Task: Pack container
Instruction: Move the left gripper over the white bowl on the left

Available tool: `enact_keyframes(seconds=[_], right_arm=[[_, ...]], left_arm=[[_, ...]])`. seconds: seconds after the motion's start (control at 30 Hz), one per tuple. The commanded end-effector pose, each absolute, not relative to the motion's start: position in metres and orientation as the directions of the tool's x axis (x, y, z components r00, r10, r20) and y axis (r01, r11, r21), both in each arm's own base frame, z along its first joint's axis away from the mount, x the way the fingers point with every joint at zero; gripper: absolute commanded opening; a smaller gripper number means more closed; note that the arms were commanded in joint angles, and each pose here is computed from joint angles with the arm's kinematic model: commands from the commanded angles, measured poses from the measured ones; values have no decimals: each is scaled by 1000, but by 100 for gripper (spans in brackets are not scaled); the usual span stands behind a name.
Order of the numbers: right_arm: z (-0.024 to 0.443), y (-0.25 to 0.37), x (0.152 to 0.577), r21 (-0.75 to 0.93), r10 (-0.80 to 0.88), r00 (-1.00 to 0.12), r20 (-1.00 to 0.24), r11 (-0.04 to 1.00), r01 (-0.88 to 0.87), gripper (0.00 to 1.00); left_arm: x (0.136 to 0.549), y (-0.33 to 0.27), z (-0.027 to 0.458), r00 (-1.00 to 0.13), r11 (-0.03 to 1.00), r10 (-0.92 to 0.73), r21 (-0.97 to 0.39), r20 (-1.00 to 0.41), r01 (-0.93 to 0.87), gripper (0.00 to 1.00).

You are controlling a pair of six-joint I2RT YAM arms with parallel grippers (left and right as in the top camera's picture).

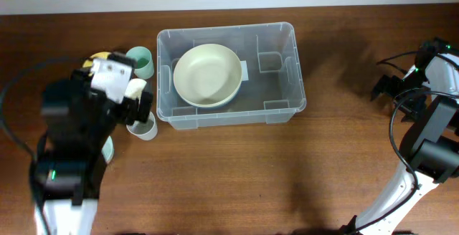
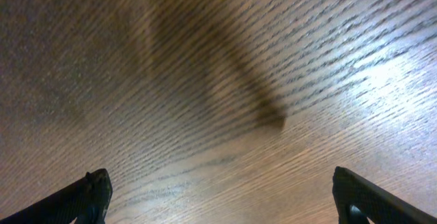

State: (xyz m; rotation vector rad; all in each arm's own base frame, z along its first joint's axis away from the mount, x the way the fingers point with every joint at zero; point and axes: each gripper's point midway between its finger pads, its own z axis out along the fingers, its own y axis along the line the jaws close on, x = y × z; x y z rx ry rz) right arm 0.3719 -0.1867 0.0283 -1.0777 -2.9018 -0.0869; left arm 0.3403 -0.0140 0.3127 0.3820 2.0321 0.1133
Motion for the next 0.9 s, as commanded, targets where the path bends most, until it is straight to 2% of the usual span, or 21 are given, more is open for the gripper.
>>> enact_keyframes(seconds=[0.0, 0.17, 0.3, 0.87], right_arm=[[34, -190, 371, 39, 650, -758, 47, 757, 652, 99], [34, -190, 371, 39, 651, -758, 47, 757, 652, 99], [34, -190, 371, 39, 650, -758, 47, 757, 652, 99], [34, -190, 371, 39, 651, -758, 47, 757, 652, 99]], left_arm=[[354, 23, 301, -551, 978, 179, 209, -815, 9, 100], [359, 64, 286, -703, 982, -20, 118, -711, -147, 100], [357, 99, 275, -766, 964, -132, 99, -629, -247, 100], [372, 123, 201, -871, 956, -202, 104, -448, -275, 100]])
